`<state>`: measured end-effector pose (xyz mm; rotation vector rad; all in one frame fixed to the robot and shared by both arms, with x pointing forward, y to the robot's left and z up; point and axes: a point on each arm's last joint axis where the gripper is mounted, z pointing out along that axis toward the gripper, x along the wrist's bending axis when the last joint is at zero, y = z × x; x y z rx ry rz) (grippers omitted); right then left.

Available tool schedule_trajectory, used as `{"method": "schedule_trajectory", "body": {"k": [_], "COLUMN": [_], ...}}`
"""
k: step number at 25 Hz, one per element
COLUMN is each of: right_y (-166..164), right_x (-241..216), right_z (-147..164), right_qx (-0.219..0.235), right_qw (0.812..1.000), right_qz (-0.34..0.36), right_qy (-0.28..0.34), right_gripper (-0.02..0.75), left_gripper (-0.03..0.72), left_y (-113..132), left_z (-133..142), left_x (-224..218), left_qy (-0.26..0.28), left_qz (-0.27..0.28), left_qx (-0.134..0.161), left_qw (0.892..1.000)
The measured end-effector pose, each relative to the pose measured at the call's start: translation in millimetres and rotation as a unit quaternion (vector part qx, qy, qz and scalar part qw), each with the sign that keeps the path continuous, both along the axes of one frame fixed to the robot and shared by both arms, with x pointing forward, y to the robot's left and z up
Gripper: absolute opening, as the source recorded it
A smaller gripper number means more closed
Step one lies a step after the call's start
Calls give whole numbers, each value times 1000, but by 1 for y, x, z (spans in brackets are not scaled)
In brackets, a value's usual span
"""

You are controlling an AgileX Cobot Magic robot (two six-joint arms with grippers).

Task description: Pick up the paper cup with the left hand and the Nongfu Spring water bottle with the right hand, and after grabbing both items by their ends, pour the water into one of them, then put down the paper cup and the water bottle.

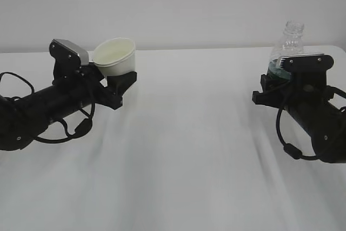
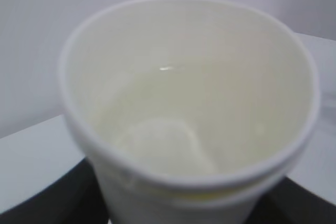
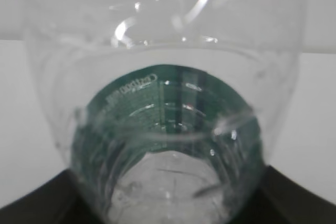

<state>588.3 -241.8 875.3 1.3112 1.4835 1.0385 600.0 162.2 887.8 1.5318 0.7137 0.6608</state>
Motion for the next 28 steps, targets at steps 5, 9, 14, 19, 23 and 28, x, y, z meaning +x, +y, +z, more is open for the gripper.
{"method": "schedule_trajectory", "body": {"k": [5, 9, 14, 19, 23, 28], "right_y": [0, 0, 1, 1, 1, 1], "right_x": [0, 0, 0, 0, 0, 0], "right_z": [0, 0, 0, 0, 0, 0], "right_qx": [0, -1, -2, -2, -2, -3], "right_qw": [1000, 1000, 1000, 1000, 1000, 1000], "right_qz": [0, 2, 5, 7, 7, 8], "right_qy": [-1, -1, -1, -1, -1, -1], "right_gripper": [447, 447, 447, 447, 447, 447], "left_gripper": [444, 443, 442, 442, 442, 441], "left_y": [9, 15, 20, 23, 26, 30], "left_z": [0, 1, 1, 2, 2, 2], "left_x": [4, 7, 10, 11, 13, 15], "left_qy": [-6, -7, -11, -15, -18, -19], "left_qz": [23, 42, 65, 84, 105, 117], "left_qx": [3, 1, 2, 4, 3, 4], "left_qw": [1000, 999, 998, 996, 994, 993]}}
